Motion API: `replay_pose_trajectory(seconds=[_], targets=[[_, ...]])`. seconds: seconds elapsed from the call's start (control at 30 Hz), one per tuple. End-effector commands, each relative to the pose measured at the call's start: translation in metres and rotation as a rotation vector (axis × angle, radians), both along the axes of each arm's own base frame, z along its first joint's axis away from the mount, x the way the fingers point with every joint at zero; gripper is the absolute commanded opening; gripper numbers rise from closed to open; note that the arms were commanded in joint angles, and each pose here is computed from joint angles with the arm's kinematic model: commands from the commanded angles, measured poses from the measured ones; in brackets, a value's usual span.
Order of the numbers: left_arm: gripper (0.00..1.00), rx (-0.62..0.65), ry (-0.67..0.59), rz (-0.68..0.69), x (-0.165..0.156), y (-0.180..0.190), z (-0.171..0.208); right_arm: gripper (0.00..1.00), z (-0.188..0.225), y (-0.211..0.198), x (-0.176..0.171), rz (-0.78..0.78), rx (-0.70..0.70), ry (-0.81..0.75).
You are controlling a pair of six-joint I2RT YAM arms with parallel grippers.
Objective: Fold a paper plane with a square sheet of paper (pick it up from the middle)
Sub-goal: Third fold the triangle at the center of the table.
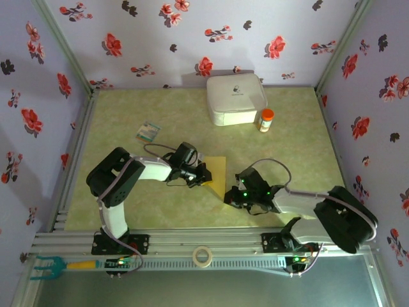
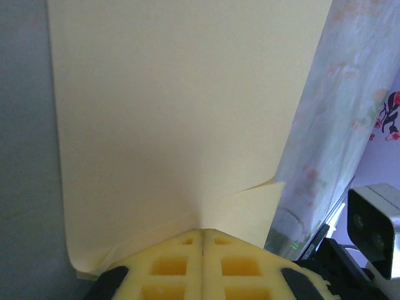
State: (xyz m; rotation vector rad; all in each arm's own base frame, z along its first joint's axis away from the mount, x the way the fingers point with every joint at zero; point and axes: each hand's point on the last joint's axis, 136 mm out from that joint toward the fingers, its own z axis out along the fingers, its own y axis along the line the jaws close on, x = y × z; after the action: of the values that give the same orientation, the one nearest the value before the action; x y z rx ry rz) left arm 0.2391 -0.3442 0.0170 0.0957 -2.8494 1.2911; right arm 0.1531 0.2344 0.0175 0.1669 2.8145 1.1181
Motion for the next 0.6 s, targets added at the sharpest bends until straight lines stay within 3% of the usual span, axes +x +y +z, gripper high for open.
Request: replay_pose_trajectory(seconds=[0.0, 0.2, 0.4, 0.57], targets=[[0.00, 0.132, 0.043, 0.031, -0.007, 0.024, -0.032, 0.05, 0.005, -0.012, -0.003, -0.026, -0.038, 0.019], [0.00, 0.126, 0.034, 0.032, -0.006, 0.024, -0.029, 0.05, 0.044, 0.006, 0.033, -0.044, 0.007, -0.088], [0.00, 0.121, 0.030, 0.031, -0.006, 0.023, -0.028, 0.05, 0.035, 0.037, 0.061, -0.029, 0.038, -0.052], [0.00, 0.115, 0.023, 0.027, -0.005, 0.022, -0.026, 0.04, 0.014, 0.041, 0.064, -0.035, 0.021, 0.002]])
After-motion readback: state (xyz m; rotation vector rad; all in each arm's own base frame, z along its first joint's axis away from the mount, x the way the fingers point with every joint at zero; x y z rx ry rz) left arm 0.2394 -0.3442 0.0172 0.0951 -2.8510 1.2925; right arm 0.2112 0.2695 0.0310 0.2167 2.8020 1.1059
